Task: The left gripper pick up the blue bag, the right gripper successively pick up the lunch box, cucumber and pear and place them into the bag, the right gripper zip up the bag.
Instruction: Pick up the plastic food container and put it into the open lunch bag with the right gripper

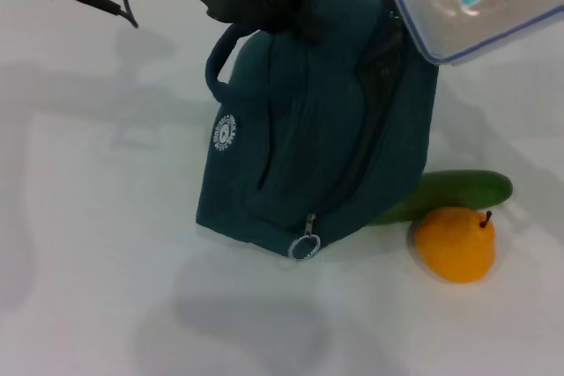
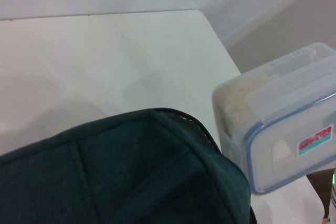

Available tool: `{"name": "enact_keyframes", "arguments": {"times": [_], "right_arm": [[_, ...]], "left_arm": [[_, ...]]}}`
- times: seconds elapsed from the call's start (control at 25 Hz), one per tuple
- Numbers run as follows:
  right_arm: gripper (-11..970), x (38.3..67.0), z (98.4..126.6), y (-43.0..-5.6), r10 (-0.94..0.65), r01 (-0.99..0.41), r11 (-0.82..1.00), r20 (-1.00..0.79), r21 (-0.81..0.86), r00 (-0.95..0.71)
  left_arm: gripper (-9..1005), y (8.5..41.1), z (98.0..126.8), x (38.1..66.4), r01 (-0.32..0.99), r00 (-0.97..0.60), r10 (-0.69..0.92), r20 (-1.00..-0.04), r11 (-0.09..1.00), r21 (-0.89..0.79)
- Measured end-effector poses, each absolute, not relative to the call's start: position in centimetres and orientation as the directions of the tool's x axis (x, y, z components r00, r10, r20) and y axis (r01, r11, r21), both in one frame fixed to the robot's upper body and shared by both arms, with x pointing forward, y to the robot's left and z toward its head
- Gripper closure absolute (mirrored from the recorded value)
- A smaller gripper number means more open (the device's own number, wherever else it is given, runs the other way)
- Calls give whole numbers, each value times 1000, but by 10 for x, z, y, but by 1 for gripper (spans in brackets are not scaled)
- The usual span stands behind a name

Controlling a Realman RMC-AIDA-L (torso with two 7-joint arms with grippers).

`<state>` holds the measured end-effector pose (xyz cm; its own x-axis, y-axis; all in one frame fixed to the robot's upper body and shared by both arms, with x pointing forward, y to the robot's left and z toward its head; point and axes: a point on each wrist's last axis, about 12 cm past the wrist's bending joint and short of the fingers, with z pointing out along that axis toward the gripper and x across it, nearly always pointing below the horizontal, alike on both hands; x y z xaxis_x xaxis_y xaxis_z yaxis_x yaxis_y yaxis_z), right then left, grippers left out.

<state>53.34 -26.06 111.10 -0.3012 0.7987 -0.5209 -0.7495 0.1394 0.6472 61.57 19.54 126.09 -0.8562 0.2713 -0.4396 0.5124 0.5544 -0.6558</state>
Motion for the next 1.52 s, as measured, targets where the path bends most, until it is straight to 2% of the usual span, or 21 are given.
{"name": "enact_keyframes", "arguments": {"times": [0.32, 0.48, 0.88, 1.24, 1.52], "right_arm": [[863, 542, 1117, -248, 778, -765, 105, -532, 635, -335], [863, 546, 1118, -240, 753, -762, 102, -551, 639, -361], [863, 547, 1103, -228, 681, -708, 132, -582, 694, -444], [863, 543, 1105, -222, 674, -717, 80, -568, 693, -473], [863, 547, 1094, -217, 627, -666, 143, -587, 732, -512]], "left_arm": [[946, 188, 1262, 619, 518, -853, 264, -450, 535, -668], [947, 183, 1261, 621, 501, -865, 246, -438, 474, -724], [947, 187, 1265, 626, 496, -867, 180, -465, 415, -763], [946, 191, 1263, 630, 499, -863, 147, -484, 398, -770], [946, 189, 1267, 630, 512, -856, 137, -499, 363, -779]]}}
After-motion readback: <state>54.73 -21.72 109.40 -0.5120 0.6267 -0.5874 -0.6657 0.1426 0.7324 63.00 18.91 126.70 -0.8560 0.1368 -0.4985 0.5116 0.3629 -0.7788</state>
